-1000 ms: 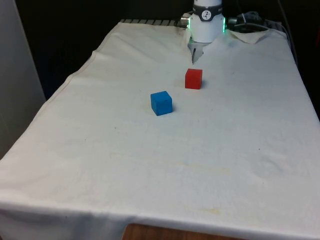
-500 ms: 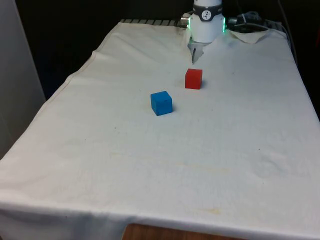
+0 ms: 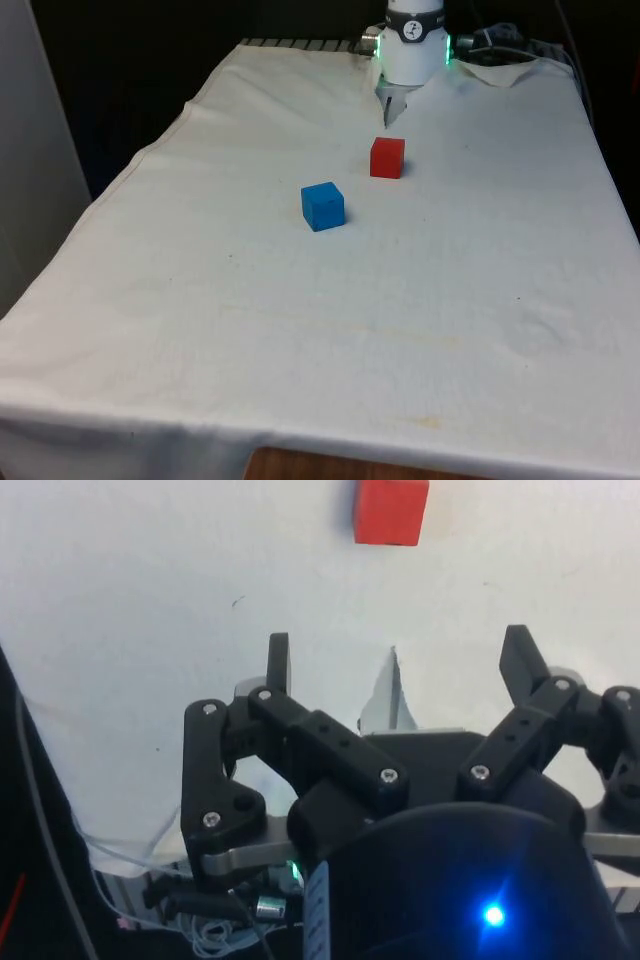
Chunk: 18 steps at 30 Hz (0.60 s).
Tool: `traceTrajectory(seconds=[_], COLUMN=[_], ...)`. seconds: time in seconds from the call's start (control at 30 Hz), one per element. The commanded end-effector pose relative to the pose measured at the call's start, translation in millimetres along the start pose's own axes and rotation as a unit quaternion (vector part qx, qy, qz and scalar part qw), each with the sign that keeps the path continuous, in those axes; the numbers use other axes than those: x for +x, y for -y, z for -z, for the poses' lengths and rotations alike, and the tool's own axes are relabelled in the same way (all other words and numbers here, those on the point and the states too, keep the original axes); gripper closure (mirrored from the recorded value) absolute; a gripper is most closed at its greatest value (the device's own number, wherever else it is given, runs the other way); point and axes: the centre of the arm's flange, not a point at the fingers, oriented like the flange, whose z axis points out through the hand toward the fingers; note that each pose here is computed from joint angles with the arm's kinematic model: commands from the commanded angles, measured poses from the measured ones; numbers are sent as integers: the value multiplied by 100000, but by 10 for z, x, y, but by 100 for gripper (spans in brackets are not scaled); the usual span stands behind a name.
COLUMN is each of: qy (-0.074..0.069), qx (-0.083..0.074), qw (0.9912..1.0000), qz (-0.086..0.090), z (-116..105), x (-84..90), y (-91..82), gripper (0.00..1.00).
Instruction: Stack the two cubes.
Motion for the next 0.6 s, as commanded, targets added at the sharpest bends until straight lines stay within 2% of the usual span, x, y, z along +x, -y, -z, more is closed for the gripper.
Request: traceTrajectory(seconds=[0.0, 0.03, 0.07, 0.27, 0.3, 0.33, 0.57], qy=[-235, 196, 48, 778, 1271, 917, 871], qx=[-645, -84, -899, -1630, -1179, -1727, -1864], qw=[99997, 100000, 99994, 99966, 99971, 99959, 99922], qz=[-432, -137, -699, -1885, -1659, -2114, -3362], z=[-38, -26, -88, -268, -268, -307, -568], x=[-25, -15, -46, -126, -117, -147, -291], y=[1, 0, 0, 1, 0, -2, 5], gripper=[0, 0, 0, 0, 0, 0, 0])
